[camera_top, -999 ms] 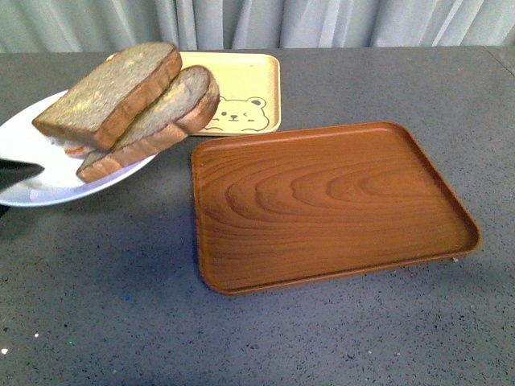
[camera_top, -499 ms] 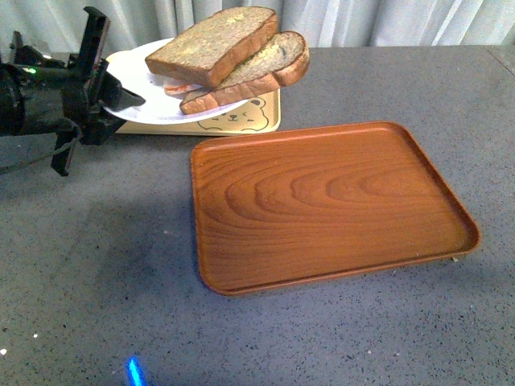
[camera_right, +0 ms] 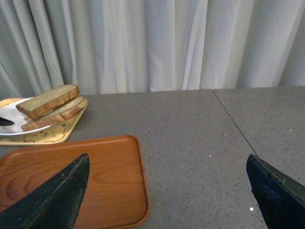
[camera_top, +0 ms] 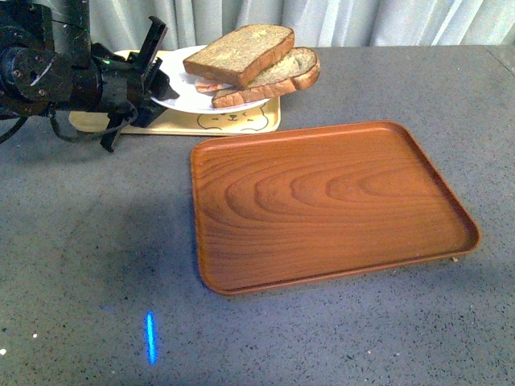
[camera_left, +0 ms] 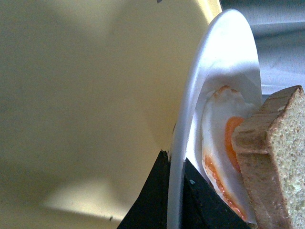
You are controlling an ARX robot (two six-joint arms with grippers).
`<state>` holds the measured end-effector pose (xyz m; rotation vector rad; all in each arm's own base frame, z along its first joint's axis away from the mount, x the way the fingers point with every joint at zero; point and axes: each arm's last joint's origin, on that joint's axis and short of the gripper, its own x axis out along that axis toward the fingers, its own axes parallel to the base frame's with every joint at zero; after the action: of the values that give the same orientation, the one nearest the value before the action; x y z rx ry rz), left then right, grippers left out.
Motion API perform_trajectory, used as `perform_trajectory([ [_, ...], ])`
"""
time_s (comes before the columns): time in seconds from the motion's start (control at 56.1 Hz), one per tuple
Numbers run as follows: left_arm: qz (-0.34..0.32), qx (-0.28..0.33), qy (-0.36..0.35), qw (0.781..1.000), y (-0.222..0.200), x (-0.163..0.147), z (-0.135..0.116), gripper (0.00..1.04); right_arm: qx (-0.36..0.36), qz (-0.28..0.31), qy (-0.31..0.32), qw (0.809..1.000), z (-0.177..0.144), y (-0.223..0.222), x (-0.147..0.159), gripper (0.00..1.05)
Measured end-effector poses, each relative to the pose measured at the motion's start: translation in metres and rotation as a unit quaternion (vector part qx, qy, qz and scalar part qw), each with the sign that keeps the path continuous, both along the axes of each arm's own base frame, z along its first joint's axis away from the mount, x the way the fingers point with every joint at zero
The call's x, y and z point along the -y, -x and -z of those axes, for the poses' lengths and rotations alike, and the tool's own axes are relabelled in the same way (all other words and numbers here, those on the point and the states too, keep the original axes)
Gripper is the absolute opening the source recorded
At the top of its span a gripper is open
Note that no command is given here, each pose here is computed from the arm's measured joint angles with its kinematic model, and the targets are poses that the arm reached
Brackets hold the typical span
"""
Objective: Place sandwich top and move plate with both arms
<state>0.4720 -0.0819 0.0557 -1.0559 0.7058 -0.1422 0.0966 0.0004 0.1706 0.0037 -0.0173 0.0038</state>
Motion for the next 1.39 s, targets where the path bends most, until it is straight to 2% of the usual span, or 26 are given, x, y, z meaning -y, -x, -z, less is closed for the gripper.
perform_trajectory([
  [0.161,0.004,-0.001,-0.005,1.000,-0.009,0.002,0.003,0.05,0.000,0.000,0.000,1.000,0.000,0.000,0.000,0.96],
  [0.482,0.009,0.012,0.000,1.000,-0.009,-0.001,0.002,0.51,0.000,0.000,0.000,1.000,0.000,0.000,0.000,0.96],
  [0.696,0.006,0.024,0.006,1.000,0.014,-0.021,-0.007,0.86,0.000,0.000,0.000,1.000,0.000,0.000,0.000,0.96],
  [0.785,0.002,0.030,0.005,1.000,0.027,-0.032,-0.011,0.97,0.000,0.000,0.000,1.000,0.000,0.000,0.000,0.96],
  [0.892,0.000,0.056,0.009,0.998,0.060,-0.050,-0.027,0.96,0.000,0.000,0.000,1.000,0.000,0.000,0.000,0.96],
  [1.07,0.014,0.111,0.012,0.994,0.109,-0.055,-0.053,0.96,0.000,0.000,0.000,1.000,0.000,0.000,0.000,0.96],
  [1.106,-0.005,0.155,-0.034,0.987,0.118,-0.054,-0.055,0.92,0.000,0.000,0.000,1.000,0.000,0.000,0.000,0.96],
  [1.141,-0.057,0.218,-0.109,0.968,0.133,-0.053,-0.059,0.85,0.000,0.000,0.000,1.000,0.000,0.000,0.000,0.96],
  [1.213,-0.099,0.283,-0.239,0.924,0.164,-0.056,-0.065,0.74,0.000,0.000,0.000,1.000,0.000,0.000,0.000,0.96],
  [1.266,-0.106,0.315,-0.366,0.869,0.201,-0.061,-0.077,0.60,0.000,0.000,0.000,1.000,0.000,0.000,0.000,0.96],
  [1.32,-0.094,0.325,-0.424,0.840,0.220,-0.065,-0.083,0.47,0.000,0.000,0.000,1.000,0.000,0.000,0.000,0.96],
  [1.391,-0.073,0.323,-0.462,0.822,0.237,-0.068,-0.084,0.31,0.000,0.000,0.000,1.000,0.000,0.000,0.000,0.96],
])
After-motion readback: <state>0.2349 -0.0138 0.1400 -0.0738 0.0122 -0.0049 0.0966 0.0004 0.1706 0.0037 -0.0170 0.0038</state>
